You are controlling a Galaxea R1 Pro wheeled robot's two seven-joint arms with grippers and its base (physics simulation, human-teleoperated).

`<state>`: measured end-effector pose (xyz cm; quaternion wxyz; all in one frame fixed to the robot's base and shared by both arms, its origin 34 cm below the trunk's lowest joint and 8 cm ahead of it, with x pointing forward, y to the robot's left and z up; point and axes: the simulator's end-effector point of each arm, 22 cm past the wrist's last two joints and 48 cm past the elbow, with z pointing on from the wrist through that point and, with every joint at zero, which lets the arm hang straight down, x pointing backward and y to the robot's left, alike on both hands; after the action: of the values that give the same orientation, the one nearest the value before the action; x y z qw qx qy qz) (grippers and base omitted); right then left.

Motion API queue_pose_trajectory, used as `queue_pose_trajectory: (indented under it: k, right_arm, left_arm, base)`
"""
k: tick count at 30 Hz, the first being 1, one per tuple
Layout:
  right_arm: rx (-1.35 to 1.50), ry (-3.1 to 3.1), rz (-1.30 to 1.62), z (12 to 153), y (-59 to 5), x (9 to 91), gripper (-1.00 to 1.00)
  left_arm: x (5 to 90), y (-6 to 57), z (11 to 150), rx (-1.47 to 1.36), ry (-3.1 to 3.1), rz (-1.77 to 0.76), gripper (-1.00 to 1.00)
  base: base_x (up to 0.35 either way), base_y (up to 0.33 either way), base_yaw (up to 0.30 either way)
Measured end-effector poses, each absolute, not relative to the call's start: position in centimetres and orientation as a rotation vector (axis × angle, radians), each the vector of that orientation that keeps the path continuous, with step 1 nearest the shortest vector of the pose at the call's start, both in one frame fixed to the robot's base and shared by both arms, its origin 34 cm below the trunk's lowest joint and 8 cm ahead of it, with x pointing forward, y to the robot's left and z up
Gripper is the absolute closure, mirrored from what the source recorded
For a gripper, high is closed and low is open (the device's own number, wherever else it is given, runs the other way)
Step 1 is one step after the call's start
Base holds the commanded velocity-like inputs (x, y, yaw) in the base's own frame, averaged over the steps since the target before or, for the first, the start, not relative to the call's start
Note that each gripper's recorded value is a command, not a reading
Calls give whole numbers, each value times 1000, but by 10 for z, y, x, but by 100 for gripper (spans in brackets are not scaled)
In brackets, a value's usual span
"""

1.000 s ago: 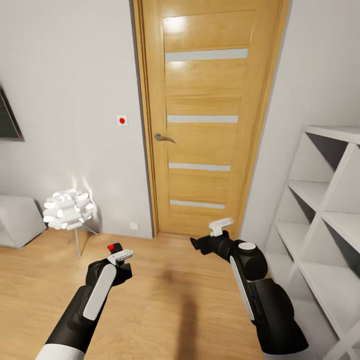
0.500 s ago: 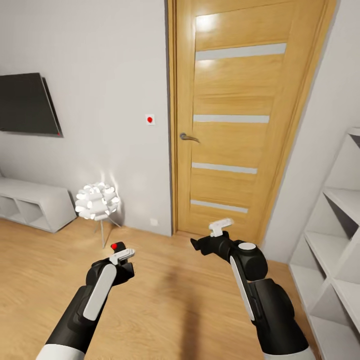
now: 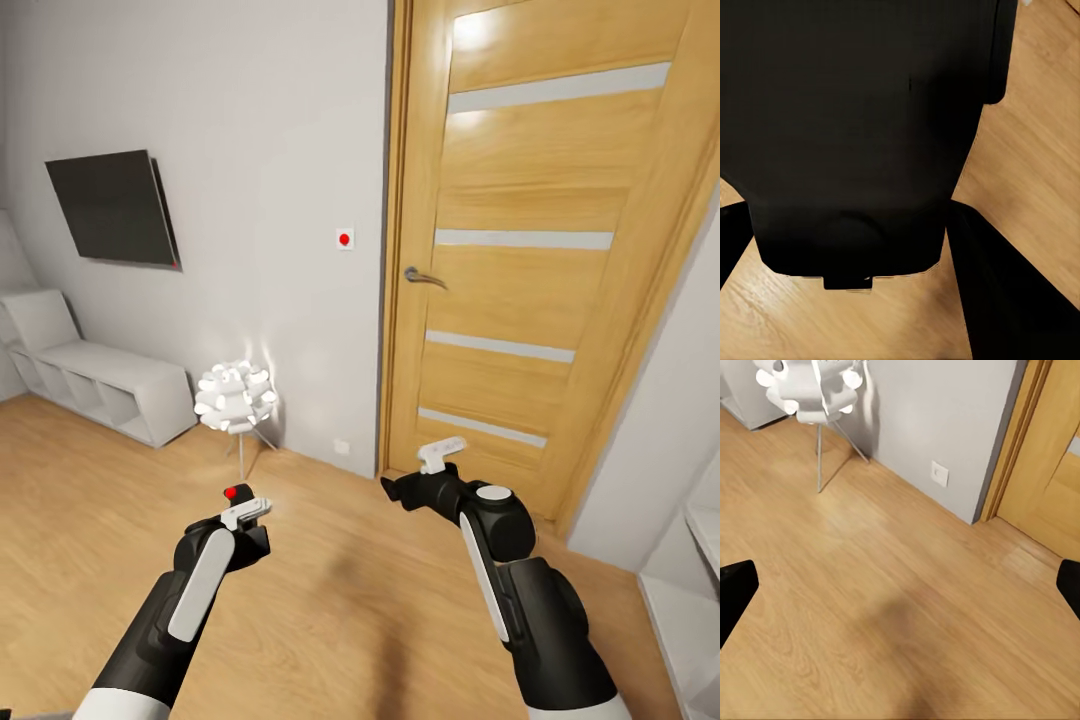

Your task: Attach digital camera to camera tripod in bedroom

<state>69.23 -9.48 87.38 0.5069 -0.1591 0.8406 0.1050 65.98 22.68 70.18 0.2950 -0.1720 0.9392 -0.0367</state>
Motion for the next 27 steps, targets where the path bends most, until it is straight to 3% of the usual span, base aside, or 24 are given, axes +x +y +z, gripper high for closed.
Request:
queue_pose_trajectory:
  k: [14,27]
  right_arm:
    - [-385,2027,253,873,-94,692,-100]
    - [-384,2043,257,865,-94,688,-100]
  left_arm:
    - [658,228,700,-458,2504,-95,100]
    - [649,228,696,-456,2527,-104,100]
  base:
    - [279,-123,295]
    - [56,-15,295]
